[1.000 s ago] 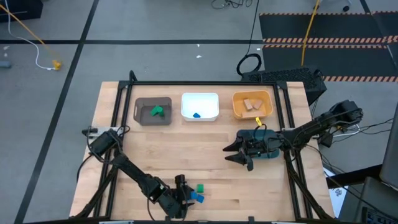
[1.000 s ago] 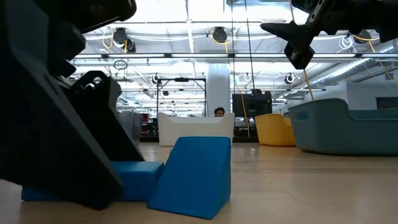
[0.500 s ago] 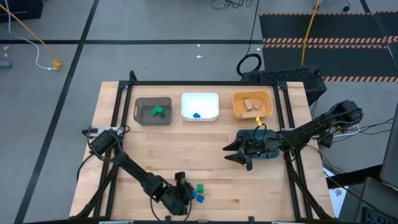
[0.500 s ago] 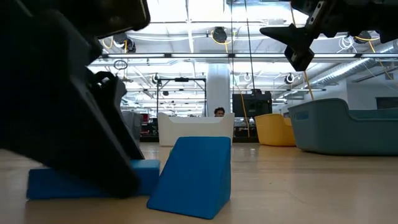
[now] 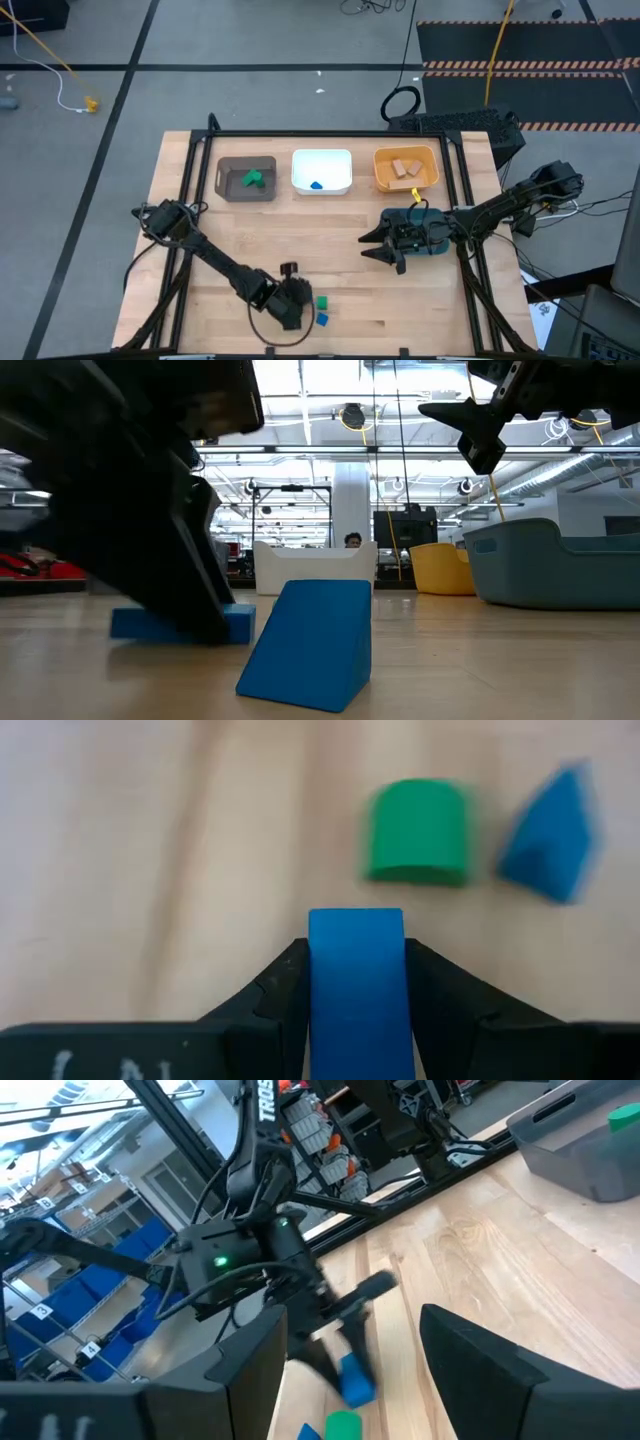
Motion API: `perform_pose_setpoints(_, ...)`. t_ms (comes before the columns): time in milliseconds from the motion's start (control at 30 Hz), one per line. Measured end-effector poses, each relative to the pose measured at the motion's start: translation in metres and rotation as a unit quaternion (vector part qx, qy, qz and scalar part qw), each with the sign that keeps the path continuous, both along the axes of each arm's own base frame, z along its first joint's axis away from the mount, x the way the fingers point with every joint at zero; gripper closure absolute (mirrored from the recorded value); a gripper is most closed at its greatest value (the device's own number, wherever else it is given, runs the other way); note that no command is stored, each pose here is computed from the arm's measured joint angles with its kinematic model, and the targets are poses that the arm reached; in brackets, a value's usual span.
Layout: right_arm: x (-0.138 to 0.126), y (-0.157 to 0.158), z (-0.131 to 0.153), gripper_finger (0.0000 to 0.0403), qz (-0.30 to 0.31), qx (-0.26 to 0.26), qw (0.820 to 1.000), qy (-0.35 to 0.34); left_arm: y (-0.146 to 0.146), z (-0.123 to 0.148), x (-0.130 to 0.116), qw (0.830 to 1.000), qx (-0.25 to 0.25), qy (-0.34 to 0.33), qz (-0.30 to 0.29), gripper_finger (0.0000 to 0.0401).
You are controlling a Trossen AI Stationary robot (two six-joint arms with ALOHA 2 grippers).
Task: Sort & place blocks by color
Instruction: Put the left blue block into the white bin
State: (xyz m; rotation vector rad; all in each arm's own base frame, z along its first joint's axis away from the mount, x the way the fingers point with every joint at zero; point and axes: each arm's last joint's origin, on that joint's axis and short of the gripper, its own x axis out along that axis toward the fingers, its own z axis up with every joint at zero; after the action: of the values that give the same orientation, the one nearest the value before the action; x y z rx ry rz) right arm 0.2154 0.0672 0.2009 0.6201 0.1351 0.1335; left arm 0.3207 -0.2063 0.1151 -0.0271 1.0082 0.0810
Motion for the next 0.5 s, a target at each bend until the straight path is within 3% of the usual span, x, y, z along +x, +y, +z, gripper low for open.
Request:
perform_pose_setpoints(233, 0.000, 0.000, 0.000, 0.0179, 0.001, 0.000, 1.000, 0.000, 0.036, 0.020, 0.004, 0.999, 0.032, 0.026, 0.023, 0.0271)
perform_pose_setpoints(500, 0.000, 0.000, 0.000, 0.0179, 0.001, -0.005, 1.000, -0.002, 0.083, 0.051, 0.021, 0.995, 0.027, -0.013, 0.090, 0.0269)
